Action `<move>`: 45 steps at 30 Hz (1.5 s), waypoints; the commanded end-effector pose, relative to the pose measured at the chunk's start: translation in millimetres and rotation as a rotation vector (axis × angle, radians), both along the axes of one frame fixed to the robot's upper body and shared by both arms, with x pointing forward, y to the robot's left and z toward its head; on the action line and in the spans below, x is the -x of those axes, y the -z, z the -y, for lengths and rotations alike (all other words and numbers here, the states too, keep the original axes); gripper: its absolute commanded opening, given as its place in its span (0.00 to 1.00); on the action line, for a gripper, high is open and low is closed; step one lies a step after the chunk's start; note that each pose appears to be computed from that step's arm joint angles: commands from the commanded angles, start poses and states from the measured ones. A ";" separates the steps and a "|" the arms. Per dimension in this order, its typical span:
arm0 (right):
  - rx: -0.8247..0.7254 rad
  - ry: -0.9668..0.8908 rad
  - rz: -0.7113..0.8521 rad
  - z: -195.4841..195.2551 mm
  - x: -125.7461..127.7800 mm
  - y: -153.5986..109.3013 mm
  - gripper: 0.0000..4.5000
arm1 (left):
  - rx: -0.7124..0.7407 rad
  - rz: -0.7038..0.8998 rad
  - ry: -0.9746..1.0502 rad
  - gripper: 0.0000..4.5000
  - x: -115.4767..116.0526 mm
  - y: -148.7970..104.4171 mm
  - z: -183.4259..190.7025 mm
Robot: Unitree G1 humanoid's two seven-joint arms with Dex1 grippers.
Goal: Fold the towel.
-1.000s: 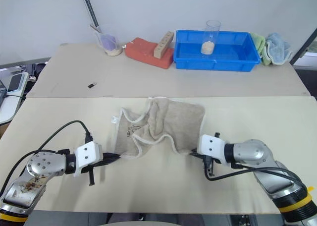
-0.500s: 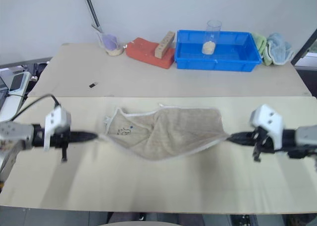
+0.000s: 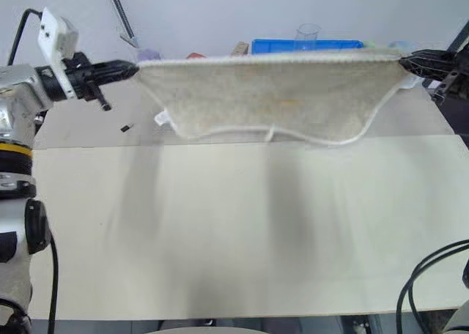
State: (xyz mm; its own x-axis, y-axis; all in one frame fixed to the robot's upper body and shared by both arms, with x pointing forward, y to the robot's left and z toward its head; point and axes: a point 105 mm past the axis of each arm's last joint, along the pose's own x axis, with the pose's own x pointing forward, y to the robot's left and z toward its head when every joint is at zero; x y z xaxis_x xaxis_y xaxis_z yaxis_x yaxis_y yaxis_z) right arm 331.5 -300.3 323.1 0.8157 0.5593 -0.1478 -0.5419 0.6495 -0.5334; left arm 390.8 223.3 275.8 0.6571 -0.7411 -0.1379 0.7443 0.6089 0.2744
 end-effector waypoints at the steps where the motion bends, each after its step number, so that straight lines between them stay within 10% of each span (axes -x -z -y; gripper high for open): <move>1: 0.049 -0.065 -0.065 -5.5 20.0 18.8 0.01 | -0.110 -0.120 0.056 0.00 24.4 32.2 -12.0; 9: 0.150 -0.158 -0.400 -17.4 71.7 135.1 0.01 | -0.357 -0.459 0.165 0.00 108.5 140.7 -34.1; 17: 0.138 -0.169 -0.642 -9.4 109.9 166.5 0.01 | -0.320 -0.592 0.186 0.00 145.7 160.1 -31.9; 34: -0.132 0.070 -0.586 -15.3 25.1 155.2 0.01 | -0.181 -0.452 0.033 0.00 35.2 134.6 -8.7; 45: -0.159 0.149 -0.571 -11.2 2.4 160.0 0.01 | -0.137 -0.405 -0.086 0.00 2.8 139.6 -8.1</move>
